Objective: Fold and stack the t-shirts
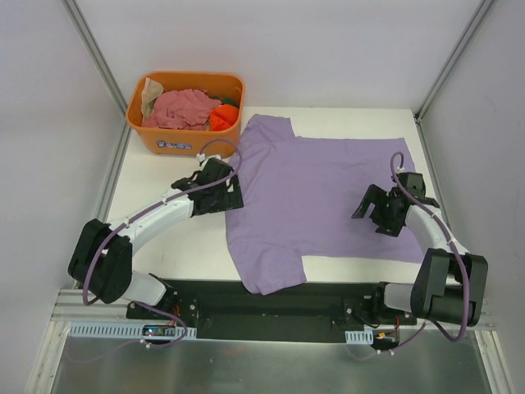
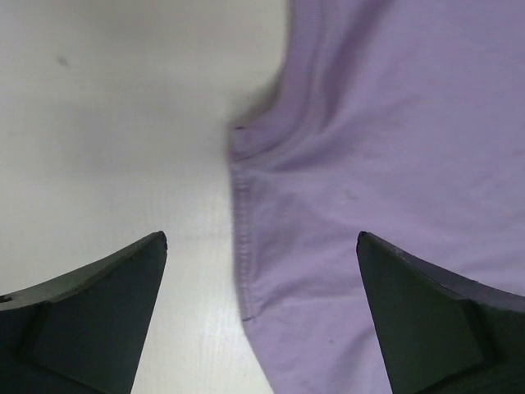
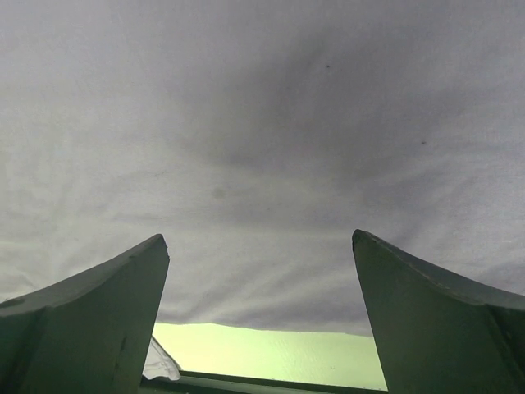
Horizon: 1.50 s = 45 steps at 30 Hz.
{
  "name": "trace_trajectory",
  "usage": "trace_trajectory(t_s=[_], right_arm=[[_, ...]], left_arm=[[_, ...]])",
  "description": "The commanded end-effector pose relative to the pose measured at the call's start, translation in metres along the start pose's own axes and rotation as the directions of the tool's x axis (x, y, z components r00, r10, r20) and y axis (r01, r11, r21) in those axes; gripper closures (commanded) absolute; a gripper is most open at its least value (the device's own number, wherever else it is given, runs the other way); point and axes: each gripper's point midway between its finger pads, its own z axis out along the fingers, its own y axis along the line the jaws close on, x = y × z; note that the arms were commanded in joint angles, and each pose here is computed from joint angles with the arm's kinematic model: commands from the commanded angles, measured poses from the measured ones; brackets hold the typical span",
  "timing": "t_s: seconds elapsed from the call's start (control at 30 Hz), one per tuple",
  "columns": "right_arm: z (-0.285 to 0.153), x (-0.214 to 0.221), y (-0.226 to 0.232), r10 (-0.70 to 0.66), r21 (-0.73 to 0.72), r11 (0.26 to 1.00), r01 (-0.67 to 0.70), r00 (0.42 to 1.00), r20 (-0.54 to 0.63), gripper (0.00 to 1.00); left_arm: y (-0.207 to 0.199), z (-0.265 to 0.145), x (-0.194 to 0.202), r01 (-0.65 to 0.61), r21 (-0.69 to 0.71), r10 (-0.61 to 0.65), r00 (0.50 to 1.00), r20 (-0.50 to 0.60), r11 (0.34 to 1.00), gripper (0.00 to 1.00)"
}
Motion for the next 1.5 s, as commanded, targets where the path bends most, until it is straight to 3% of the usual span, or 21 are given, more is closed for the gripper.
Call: trace_trajectory(t_s=[0.0,0.17,0.3,0.47,0.73,0.93,1.03,1.27,1.47], right_arm=[[-0.01,-0.026,0.016,-0.03,-0.04,0.999,0.032,0.998,0.046,0.04],[-0.004,-0.061,0.025,-0.044,-0.044,0.998,0.048,0.996,0.081,0.04],[0.012,-0.097,0.031,-0.044,-0.035,0.998,0.047,0.993,0.105,0.04],[0.034,-0.123,0.017,-0.045,0.073,0.996,0.042,0.998,0.05,0.04],[0.061,-0.126,0.001,0.035,0.085,0.996,-0.031,0.998,-0.052,0.04],[0.07,-0.118,-0.01,0.107,0.083,0.992,-0.099,0.99,-0.095,0.04],[0.074,-0.122,-0.016,0.127,0.105,0.988,-0.117,0.988,-0.093,0.04],[0.079,-0.146,-0.013,0.127,0.083,0.989,-0.122,0.99,-0.066,0.04],[0.046,-0.165,-0.001,0.083,0.065,0.994,-0.084,0.996,0.016,0.04]], left_arm=[[-0.06,-0.014,-0.01,-0.082,0.201,0.086,0.996,-0.009,0.976,0.01],[-0.093,0.006,-0.022,-0.086,0.245,0.097,0.995,-0.032,0.966,0.01],[-0.132,0.028,-0.065,-0.142,0.272,0.14,0.99,0.025,0.952,0.01],[-0.135,0.073,-0.087,-0.148,0.242,0.154,0.988,-0.004,0.959,0.01],[-0.148,0.128,-0.088,-0.252,0.268,0.294,0.947,-0.128,0.93,0.01],[-0.146,0.166,-0.094,-0.199,0.276,0.265,0.937,-0.227,0.94,0.01],[-0.141,0.179,-0.106,-0.163,0.267,0.227,0.947,-0.227,0.95,0.01],[-0.16,0.18,-0.14,-0.159,0.331,0.217,0.966,-0.144,0.93,0.01],[-0.186,0.13,-0.171,-0.207,0.437,0.249,0.968,-0.041,0.875,0.01]])
